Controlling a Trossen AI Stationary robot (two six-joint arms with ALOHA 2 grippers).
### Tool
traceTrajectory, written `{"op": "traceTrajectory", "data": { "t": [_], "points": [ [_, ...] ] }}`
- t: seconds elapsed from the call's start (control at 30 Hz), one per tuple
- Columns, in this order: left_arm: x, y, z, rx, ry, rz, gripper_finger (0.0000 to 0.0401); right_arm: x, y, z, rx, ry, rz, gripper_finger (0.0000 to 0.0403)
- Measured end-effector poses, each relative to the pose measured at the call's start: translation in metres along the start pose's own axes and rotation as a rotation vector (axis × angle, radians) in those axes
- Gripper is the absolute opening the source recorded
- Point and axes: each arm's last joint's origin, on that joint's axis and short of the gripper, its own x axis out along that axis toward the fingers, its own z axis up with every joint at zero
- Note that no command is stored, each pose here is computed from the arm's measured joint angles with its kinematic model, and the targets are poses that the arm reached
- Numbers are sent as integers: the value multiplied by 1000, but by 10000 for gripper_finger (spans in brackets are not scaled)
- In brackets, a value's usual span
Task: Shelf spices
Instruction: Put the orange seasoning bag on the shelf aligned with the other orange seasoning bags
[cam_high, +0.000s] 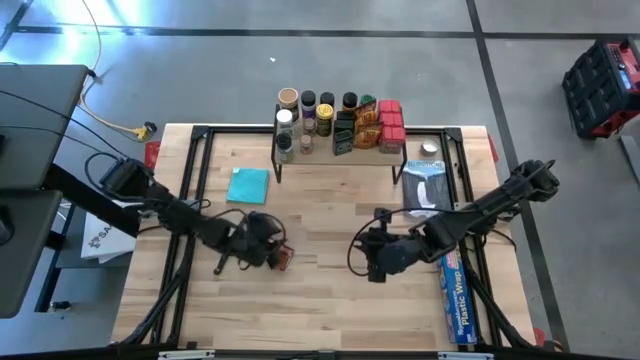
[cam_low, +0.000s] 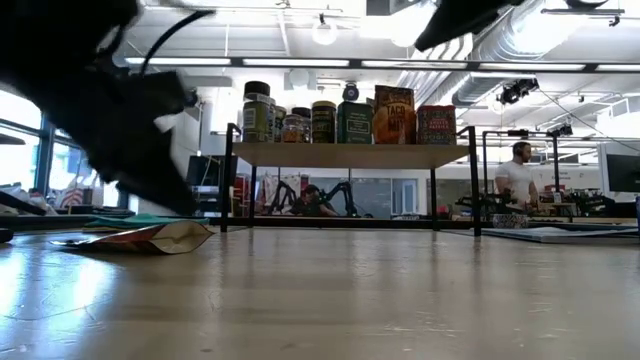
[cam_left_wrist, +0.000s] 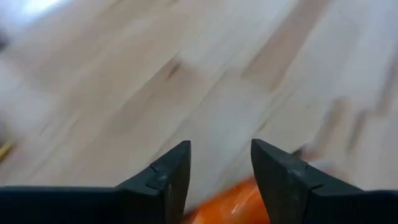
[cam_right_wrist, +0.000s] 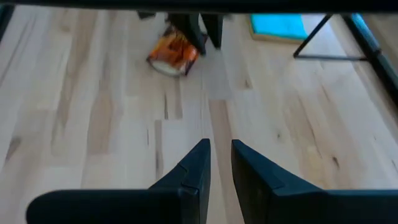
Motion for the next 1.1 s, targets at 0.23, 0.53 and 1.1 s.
{"op": "traceTrajectory", "data": {
  "t": [0.23,0.53,1.1],
  "points": [
    [14,-14,29,93,-31,-220,150,7,-2,6,-3,-46,-19,57],
    [-6,-14,7,4,340,-105,120,8,-3,6,16,-45,-20,57],
    [16,-45,60,99,-96,-455,74,9,-5,11,40,-86,-45,57]
  ]
}}
